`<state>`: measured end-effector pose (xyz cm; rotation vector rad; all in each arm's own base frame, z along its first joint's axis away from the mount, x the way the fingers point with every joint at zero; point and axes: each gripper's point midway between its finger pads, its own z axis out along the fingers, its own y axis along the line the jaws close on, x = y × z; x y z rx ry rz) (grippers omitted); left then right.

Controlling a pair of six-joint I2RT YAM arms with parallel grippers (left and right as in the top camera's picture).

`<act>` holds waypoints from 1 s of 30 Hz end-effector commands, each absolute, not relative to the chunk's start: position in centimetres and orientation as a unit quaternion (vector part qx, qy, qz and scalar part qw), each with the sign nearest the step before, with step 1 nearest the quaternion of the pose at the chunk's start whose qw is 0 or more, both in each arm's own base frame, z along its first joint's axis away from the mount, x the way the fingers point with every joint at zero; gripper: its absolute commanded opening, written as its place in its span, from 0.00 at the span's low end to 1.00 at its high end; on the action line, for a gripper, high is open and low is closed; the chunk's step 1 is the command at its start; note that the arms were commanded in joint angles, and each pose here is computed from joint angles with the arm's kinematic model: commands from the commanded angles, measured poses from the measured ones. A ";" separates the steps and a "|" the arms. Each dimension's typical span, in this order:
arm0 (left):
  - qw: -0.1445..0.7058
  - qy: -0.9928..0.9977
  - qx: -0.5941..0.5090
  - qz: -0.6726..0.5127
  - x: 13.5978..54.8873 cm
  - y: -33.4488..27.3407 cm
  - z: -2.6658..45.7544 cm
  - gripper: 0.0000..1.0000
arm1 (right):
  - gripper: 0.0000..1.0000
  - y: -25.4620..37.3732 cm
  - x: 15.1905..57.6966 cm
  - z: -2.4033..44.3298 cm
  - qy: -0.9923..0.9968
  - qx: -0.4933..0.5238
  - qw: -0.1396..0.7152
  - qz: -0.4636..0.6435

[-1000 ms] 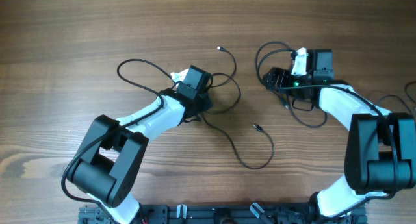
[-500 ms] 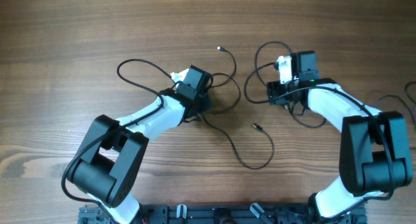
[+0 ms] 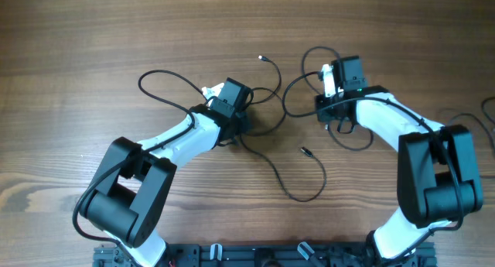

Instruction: Untangle cables

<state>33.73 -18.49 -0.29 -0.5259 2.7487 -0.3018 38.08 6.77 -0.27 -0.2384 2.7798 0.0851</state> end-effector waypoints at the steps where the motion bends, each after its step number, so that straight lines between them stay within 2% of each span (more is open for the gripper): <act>1: 0.088 0.978 -0.184 -0.046 29.5 -16.0 -5.0 0.21 | 0.04 3.4 40.6 2.3 0.980 -0.021 0.192 0.039; 6: 0.085 0.978 -0.184 -0.050 29.5 -16.2 -5.0 0.22 | 0.04 -2.5 45.8 10.3 0.960 0.037 0.276 0.040; 15: 0.085 0.978 -0.184 -0.050 29.5 -16.2 -5.0 0.23 | 0.04 -13.8 49.6 15.8 0.901 0.129 0.415 -0.002; 19: 0.086 0.978 -0.185 -0.050 29.5 -16.2 -5.0 0.23 | 0.04 -17.2 52.6 23.3 0.826 0.131 0.548 0.030; 24: 0.084 0.972 -0.213 -0.052 29.5 -16.2 -5.0 0.22 | 0.04 -20.3 54.0 34.7 0.723 0.106 0.683 -0.016; 27: 0.084 0.971 -0.217 -0.053 29.5 -16.2 -5.0 0.20 | 0.04 -22.1 53.5 40.6 0.665 0.103 0.736 -0.079; 30: 0.084 0.971 -0.217 -0.053 29.5 -16.2 -5.0 0.20 | 0.04 -22.7 53.6 43.0 0.635 0.065 0.756 -0.143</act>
